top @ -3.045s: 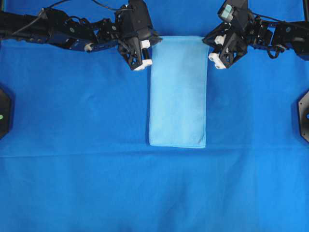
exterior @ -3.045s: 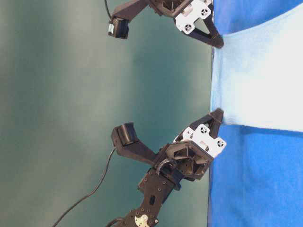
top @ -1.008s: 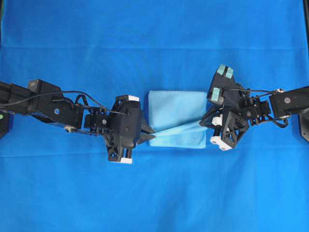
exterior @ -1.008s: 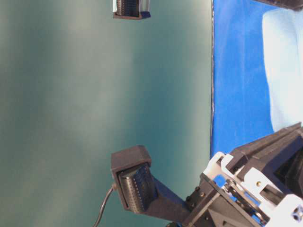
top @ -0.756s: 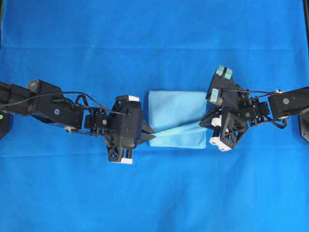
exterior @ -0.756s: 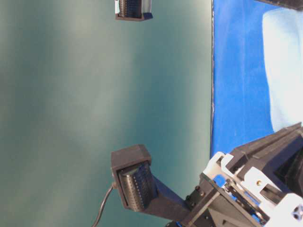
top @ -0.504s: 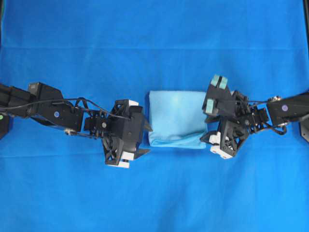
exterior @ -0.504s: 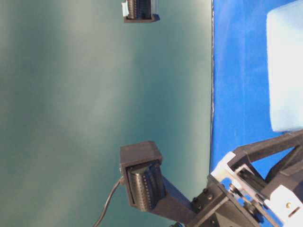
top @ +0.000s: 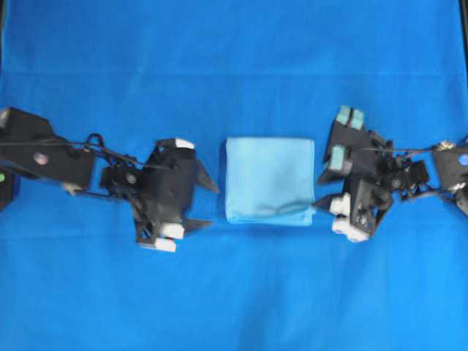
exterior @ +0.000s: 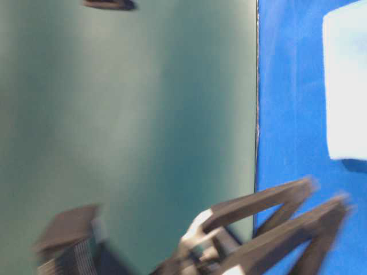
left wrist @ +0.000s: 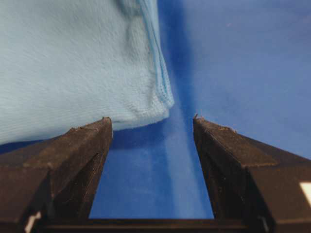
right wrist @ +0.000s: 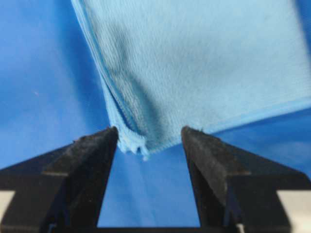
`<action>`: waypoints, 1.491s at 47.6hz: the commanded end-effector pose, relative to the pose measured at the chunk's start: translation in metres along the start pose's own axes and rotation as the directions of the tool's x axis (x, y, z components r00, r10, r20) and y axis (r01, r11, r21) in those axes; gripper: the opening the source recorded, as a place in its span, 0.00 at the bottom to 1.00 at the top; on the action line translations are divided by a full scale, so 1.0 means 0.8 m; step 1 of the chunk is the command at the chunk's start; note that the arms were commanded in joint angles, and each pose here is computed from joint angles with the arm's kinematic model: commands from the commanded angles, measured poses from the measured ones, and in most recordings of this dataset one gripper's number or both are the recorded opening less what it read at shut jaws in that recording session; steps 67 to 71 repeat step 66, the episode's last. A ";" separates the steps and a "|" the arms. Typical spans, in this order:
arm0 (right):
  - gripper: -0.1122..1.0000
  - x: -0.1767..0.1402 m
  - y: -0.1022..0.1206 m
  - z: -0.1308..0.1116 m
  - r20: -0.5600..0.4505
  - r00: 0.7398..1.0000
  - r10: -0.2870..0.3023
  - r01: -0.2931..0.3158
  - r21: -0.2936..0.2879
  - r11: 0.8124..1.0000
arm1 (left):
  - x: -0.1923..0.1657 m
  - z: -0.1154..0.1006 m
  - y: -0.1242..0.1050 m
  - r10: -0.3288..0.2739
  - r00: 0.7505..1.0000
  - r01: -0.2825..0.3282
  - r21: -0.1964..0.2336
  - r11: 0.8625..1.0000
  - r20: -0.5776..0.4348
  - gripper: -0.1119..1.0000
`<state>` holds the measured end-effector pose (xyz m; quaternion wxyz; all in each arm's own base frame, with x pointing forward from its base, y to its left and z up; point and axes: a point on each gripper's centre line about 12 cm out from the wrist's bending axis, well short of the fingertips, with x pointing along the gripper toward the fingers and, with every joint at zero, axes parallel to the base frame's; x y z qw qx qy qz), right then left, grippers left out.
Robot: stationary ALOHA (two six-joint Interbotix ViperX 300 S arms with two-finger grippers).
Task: Fold the light blue towel.
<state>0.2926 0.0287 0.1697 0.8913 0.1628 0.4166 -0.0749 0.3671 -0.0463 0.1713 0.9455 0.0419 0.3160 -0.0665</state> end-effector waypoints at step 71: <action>0.63 -0.158 -0.089 -0.075 0.464 0.886 0.004 0.049 -0.101 0.994 | -0.267 -0.111 0.021 0.155 0.895 -0.122 -0.105 0.987 0.418 0.67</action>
